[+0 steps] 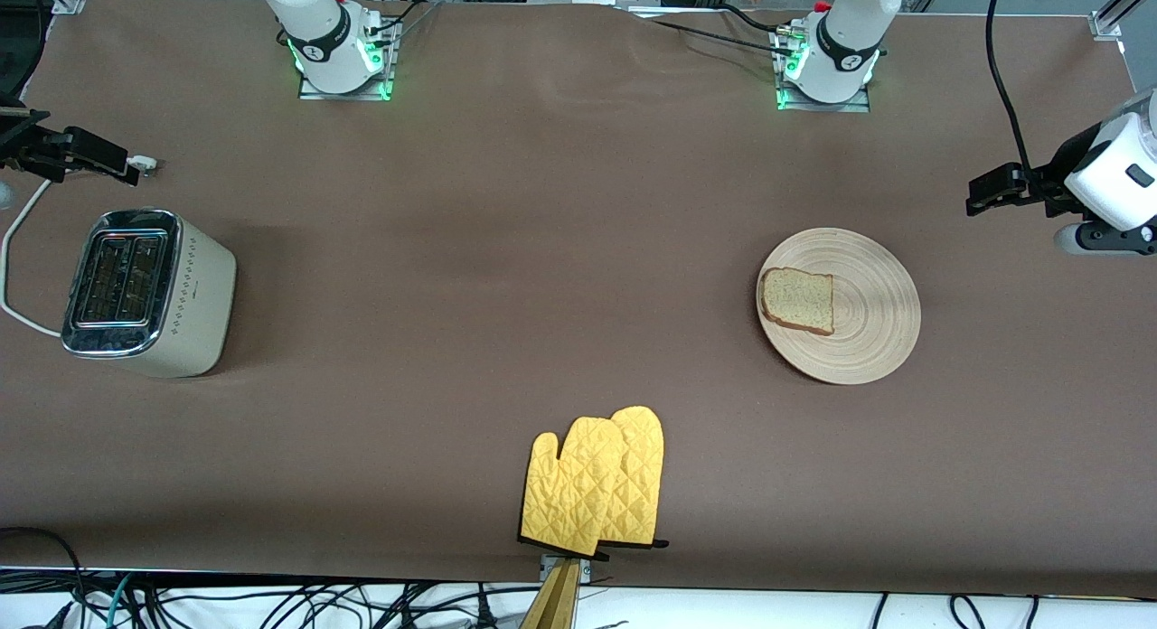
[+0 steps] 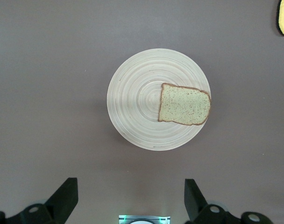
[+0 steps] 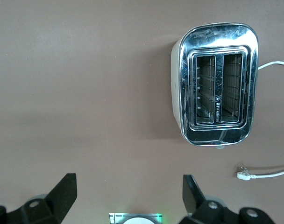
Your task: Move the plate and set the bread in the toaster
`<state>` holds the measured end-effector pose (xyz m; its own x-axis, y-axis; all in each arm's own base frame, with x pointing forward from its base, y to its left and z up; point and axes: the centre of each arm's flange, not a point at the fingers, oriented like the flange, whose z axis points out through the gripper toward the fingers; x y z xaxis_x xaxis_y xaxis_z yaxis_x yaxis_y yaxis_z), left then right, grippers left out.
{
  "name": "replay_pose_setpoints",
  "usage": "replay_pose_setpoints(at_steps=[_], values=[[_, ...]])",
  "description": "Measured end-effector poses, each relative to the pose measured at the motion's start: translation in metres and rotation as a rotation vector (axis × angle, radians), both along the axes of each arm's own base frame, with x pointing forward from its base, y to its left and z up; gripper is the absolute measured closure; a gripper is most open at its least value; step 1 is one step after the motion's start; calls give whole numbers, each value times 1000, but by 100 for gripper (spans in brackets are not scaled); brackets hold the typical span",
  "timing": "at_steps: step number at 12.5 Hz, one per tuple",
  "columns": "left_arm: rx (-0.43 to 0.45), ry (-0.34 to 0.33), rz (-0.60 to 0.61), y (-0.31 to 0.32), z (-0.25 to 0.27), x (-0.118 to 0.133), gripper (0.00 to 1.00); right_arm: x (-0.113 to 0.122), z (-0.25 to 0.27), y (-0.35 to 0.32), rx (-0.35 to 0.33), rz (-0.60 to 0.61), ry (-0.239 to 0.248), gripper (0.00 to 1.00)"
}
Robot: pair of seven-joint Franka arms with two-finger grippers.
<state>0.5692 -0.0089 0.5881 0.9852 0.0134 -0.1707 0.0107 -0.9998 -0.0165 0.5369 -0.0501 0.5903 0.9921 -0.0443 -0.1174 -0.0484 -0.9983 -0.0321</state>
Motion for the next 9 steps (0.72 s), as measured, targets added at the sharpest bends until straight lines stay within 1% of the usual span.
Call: replay_pose_setpoints(at_steps=[9], values=[[1,0,5,-2,0,0,0,0,0,0,0,0,-2,0]])
